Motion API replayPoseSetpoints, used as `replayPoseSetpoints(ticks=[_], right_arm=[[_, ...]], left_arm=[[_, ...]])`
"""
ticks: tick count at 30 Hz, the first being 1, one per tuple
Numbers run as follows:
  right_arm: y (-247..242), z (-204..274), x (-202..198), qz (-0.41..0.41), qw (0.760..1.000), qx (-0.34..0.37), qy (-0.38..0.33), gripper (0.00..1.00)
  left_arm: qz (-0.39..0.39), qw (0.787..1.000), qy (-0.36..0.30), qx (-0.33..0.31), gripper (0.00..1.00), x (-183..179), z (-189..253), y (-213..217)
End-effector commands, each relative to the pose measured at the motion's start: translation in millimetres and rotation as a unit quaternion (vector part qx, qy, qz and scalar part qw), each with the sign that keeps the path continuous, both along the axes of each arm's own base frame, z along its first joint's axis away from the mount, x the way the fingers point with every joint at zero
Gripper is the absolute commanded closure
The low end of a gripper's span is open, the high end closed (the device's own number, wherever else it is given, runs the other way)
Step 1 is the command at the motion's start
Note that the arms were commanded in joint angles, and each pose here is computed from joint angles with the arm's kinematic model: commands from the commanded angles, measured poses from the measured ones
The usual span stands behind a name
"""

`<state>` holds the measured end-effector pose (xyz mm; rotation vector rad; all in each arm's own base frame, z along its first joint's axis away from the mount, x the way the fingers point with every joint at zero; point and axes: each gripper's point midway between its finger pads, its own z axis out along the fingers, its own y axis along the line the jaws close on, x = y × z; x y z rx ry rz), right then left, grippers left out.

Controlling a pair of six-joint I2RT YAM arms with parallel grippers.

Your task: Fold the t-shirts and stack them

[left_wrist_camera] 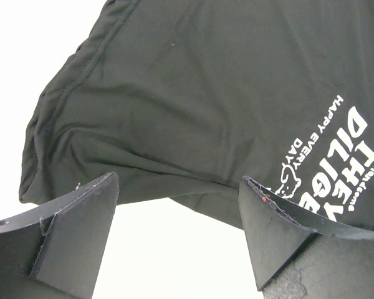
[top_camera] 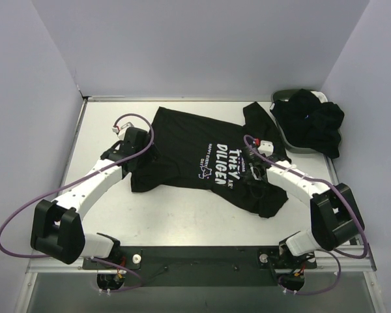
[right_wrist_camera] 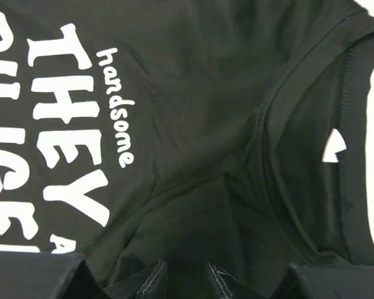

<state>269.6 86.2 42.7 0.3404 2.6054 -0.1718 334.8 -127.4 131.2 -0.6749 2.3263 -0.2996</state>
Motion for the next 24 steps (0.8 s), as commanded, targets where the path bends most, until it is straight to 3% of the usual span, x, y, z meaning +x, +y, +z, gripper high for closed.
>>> replayPoseSetpoints(ticks=[1,9,10,13,14,21,24], right_arm=[[-6,-9,11,-0.004,1.0,-0.016,0.001,0.68],[-1,-31,23,0.002,0.999,-0.023,0.028,0.63],[0,-34,24,0.002,0.999,-0.021,0.032,0.64],[1,-37,24,0.003,0.999,-0.022,0.036,0.87],[1,-37,25,0.003,0.999,-0.022,0.034,1.0],[-7,-7,24,0.01,0.999,-0.045,0.008,1.0],[-12,44,19,0.015,0.997,-0.058,-0.05,1.0]], left_arm=[[0.007,1.0,-0.021,0.007,0.13,3,16,8],[0.007,1.0,-0.017,0.011,0.13,5,11,10],[0.007,1.0,-0.015,0.013,0.13,5,10,11],[0.009,1.0,-0.015,0.014,0.13,6,9,13],[0.01,1.0,-0.015,0.014,0.13,7,9,14],[0.009,1.0,-0.01,0.015,0.13,6,2,14],[0.008,1.0,-0.008,0.014,0.13,7,-2,13]])
